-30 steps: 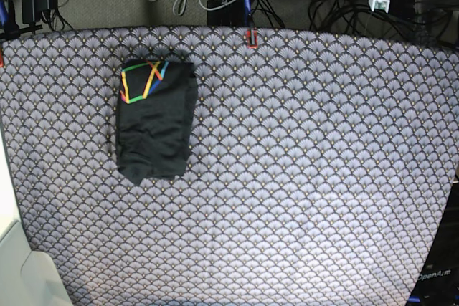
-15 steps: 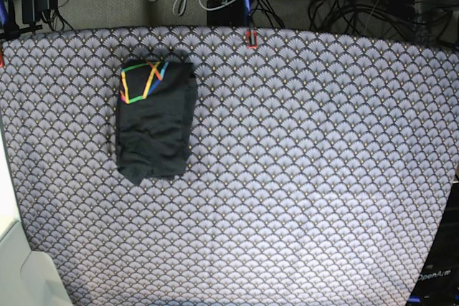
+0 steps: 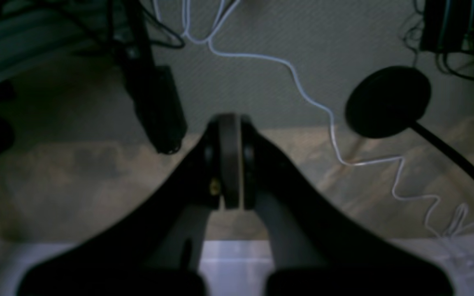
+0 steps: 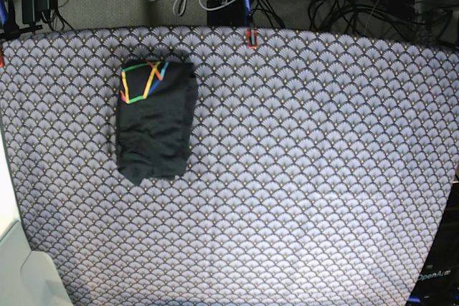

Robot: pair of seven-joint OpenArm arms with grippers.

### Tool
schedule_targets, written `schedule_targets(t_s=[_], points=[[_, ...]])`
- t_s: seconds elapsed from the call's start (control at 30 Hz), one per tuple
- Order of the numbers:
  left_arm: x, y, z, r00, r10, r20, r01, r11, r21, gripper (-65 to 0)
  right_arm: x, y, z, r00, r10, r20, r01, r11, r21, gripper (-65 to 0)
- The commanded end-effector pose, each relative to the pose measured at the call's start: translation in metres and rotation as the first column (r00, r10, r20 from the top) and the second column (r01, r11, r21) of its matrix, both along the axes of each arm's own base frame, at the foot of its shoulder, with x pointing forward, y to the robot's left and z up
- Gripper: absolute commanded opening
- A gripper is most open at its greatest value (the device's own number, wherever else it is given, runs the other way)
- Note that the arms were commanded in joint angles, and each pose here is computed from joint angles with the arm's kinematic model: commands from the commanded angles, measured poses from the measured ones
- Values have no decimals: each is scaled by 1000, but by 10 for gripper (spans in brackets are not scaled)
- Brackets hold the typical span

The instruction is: Fold the T-shirt properly

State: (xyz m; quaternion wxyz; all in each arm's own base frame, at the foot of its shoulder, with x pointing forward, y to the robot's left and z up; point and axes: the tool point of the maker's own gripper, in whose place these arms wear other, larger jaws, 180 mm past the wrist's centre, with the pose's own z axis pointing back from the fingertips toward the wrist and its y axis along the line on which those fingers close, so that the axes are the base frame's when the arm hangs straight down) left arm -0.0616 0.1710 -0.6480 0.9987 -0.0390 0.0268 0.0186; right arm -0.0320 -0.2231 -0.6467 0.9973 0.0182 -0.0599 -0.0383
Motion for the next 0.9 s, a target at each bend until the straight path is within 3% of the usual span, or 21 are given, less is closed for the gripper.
schedule_targets(t_s=[0.0,0.2,0.27,0.4,0.5,0.7,0.87], points=[[3,-7,-2,1000,7,-1,-7,1000,-16,-408,0,4,0,1000,13,4,-13,1000,3,-650],[28,-35,-10,998,51,-23,-53,997,-56,-407,6,37,-5,999,32,10,-32,999,40,-650],[37,-37,-12,998,57,-23,-58,997,-44,-406,6,22,-6,999,31,9,-30,998,-48,-650],[59,-13,-15,997,71,43,-76,990,117,-374,17,-6,-2,997,40,70,-25,977,-211,-650],[75,-2,-14,992,76,103,-94,978,186,-374,21,-6,-1,996,42,80,-23,975,-219,-650],[72,-9,-15,994,73,83,-88,979,185,-374,22,7,-4,996,27,79,-11,980,-201,-650],[93,-8,-15,992,69,109,-89,979,186,-376,22,2,-2,997,35,74,-11,953,-303,-650]])
